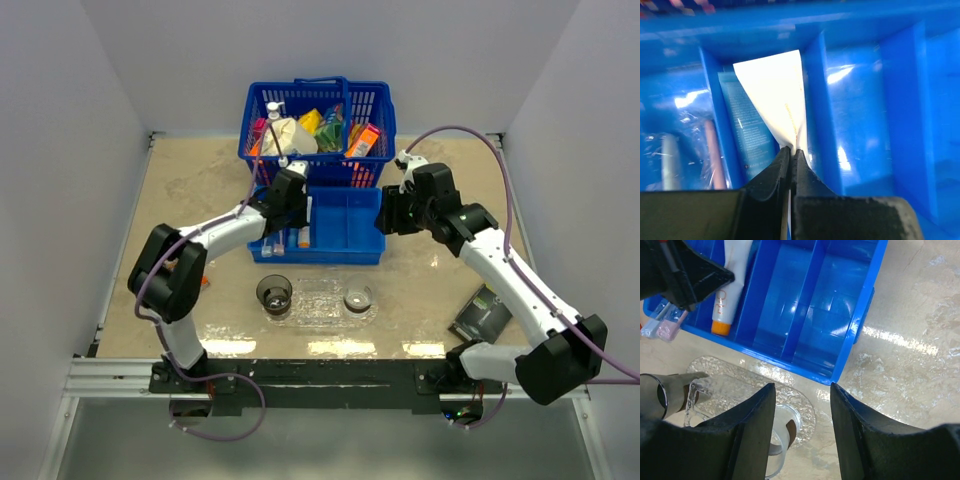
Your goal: Prepare toiletry sets of a toothbrush and toothpaste on the tray
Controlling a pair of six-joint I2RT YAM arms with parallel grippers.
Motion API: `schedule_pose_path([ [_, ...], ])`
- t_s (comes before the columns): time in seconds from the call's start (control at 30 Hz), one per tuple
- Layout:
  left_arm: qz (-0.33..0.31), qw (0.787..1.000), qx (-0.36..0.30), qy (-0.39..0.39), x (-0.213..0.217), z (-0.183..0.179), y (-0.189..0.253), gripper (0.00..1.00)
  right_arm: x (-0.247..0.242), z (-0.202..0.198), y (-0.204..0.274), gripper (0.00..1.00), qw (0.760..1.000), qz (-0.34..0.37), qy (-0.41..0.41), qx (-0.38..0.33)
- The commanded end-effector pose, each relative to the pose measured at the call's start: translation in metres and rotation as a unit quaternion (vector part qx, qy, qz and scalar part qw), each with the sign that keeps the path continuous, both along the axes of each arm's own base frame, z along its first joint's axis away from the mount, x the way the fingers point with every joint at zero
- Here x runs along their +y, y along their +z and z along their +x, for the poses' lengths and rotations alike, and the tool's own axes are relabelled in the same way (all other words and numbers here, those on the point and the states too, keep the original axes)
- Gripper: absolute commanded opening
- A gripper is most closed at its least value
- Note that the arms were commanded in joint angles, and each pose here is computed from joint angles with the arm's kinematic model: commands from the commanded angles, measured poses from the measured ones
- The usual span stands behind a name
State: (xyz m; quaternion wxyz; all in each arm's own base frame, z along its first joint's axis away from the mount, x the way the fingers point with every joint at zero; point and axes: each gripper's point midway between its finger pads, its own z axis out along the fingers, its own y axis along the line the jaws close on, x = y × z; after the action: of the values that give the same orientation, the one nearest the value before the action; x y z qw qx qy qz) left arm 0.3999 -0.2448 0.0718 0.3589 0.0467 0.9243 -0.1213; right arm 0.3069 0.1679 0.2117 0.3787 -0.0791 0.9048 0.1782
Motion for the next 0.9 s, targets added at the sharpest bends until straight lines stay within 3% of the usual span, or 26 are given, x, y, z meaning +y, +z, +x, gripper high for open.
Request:
schedule_pose_path([
  [0.0,-0.055,0.994,-0.094,-0.001,-0.007,0.015,0.072,0.00,-0.001,0.000,0.019,0.51,0.999,0.014,0.001,-0.032],
  [0.27,-0.045,0.989,-0.137,-0.034,-0.004,0.012,0.096,0.00,0.001,0.003,0.030,0.52,0.999,0.025,-0.001,-0.044],
  [0.43,-0.045,0.977,-0.198,-0.062,0.001,0.004,0.137,0.00,0.012,0.004,0.047,0.59,0.997,0.051,0.016,-0.056],
  [0.57,-0.054,0.963,-0.244,-0.104,-0.002,-0.009,0.170,0.00,0.028,0.007,0.064,0.68,0.993,0.095,0.033,-0.066],
  [0.87,-0.078,0.913,-0.306,-0.258,-0.016,-0.070,0.214,0.00,0.064,0.002,0.105,0.70,0.972,0.204,0.085,-0.075],
])
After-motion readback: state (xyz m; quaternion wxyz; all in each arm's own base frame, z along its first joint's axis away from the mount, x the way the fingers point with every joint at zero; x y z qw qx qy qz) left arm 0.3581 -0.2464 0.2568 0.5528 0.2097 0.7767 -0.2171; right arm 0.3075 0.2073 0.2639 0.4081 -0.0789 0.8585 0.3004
